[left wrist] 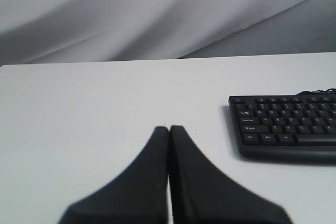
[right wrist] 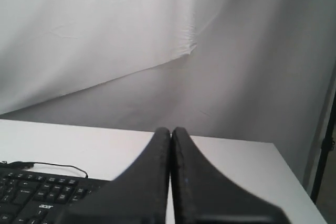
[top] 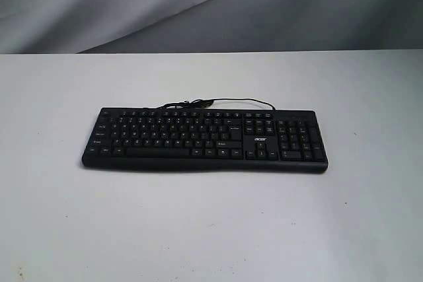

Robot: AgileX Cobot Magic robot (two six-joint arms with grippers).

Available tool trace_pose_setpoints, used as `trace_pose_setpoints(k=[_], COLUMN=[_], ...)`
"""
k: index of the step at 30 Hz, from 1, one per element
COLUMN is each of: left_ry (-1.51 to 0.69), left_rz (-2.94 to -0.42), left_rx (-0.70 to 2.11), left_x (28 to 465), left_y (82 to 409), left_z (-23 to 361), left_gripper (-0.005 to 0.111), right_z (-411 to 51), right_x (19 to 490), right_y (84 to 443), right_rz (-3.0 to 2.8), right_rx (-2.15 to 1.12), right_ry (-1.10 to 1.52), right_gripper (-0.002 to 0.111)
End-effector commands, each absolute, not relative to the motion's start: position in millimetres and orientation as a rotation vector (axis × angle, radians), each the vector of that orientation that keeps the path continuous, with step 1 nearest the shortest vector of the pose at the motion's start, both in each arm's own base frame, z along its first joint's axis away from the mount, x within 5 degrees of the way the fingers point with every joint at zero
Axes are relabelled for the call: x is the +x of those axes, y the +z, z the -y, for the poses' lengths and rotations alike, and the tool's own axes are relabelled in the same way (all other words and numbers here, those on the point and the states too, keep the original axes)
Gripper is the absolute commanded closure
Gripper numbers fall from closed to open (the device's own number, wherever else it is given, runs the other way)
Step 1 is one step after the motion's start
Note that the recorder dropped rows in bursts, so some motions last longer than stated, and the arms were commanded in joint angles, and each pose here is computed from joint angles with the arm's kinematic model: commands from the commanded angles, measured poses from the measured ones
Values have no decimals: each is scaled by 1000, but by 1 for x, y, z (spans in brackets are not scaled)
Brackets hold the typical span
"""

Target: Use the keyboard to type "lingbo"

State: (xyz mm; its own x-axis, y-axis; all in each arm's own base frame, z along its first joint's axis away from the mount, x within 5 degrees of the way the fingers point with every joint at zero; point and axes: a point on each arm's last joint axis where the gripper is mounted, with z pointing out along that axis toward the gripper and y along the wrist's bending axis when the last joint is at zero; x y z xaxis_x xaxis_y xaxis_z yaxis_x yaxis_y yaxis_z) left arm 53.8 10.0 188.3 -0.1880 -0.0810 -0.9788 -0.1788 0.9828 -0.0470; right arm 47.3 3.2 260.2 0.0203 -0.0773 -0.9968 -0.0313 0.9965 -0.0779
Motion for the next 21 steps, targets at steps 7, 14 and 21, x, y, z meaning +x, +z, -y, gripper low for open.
trace_pose_setpoints(k=[7, 14, 21], left_ry=[79, 79, 79], left_rz=[-1758, -1758, -1758], left_rx=[-203, -203, -203], left_x=[54, 54, 54], left_y=[187, 187, 187], left_z=[-10, -10, -10], left_gripper=[106, 106, 106], right_z=[0, 2, 2], right_x=[47, 55, 54], right_y=[234, 195, 184], right_rz=[-1648, -1720, -1800], right_rx=[22, 35, 50], right_ry=[18, -19, -13], right_gripper=[108, 108, 108])
